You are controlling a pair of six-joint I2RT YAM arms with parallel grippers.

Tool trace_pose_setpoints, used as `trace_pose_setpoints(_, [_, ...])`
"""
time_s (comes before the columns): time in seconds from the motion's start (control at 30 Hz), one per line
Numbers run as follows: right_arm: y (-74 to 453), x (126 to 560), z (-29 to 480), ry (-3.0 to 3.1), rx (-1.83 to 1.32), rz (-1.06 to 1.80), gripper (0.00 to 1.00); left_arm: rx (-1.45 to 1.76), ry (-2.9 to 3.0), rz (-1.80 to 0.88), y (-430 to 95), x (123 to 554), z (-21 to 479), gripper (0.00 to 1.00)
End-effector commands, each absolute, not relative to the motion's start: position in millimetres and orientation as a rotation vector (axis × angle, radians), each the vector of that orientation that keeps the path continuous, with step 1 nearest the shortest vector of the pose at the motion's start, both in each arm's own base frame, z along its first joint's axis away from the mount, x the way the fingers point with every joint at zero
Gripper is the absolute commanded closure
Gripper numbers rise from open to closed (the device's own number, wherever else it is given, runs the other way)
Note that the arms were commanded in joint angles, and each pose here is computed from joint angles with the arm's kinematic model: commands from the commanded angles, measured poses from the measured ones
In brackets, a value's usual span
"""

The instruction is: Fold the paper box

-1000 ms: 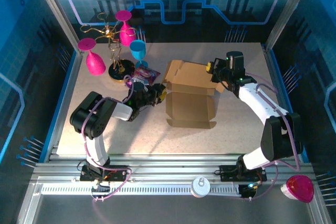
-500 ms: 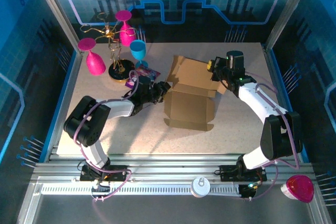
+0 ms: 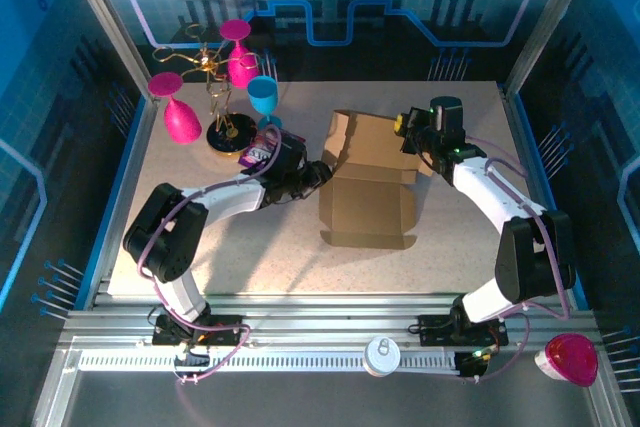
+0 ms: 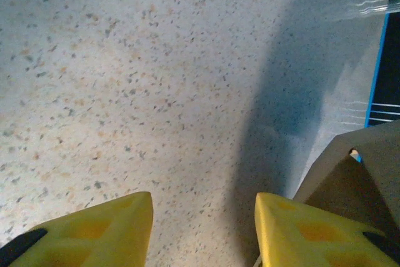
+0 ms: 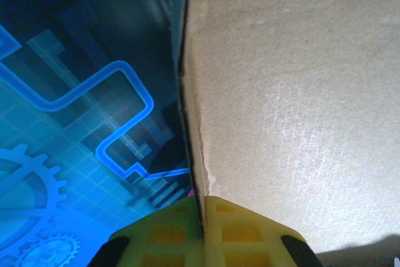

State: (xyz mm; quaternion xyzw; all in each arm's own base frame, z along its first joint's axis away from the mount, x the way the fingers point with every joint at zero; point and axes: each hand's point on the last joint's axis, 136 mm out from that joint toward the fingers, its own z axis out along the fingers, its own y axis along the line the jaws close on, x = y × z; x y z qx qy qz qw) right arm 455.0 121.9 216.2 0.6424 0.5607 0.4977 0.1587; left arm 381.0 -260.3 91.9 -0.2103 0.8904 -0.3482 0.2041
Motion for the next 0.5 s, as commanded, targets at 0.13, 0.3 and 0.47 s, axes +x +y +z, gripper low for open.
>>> trace_pose_setpoints(0.13, [131.3, 462.0, 218.1, 1.678, 1.617, 1.405, 1.0, -0.515, 2.49, -0.992, -241.3, 339.5, 122.1, 0.39])
trace_pose_setpoints(0.3, [137.0, 477.4, 223.2, 1.602, 1.455, 1.455, 1.0, -0.606, 2.468, -1.035, -205.6, 311.5, 123.9, 0.39])
trace_pose_setpoints(0.47, [150.5, 477.7, 213.1, 1.638, 1.403, 1.478, 1.0, -0.594, 2.418, -1.066, -180.0, 313.0, 146.7, 0.41])
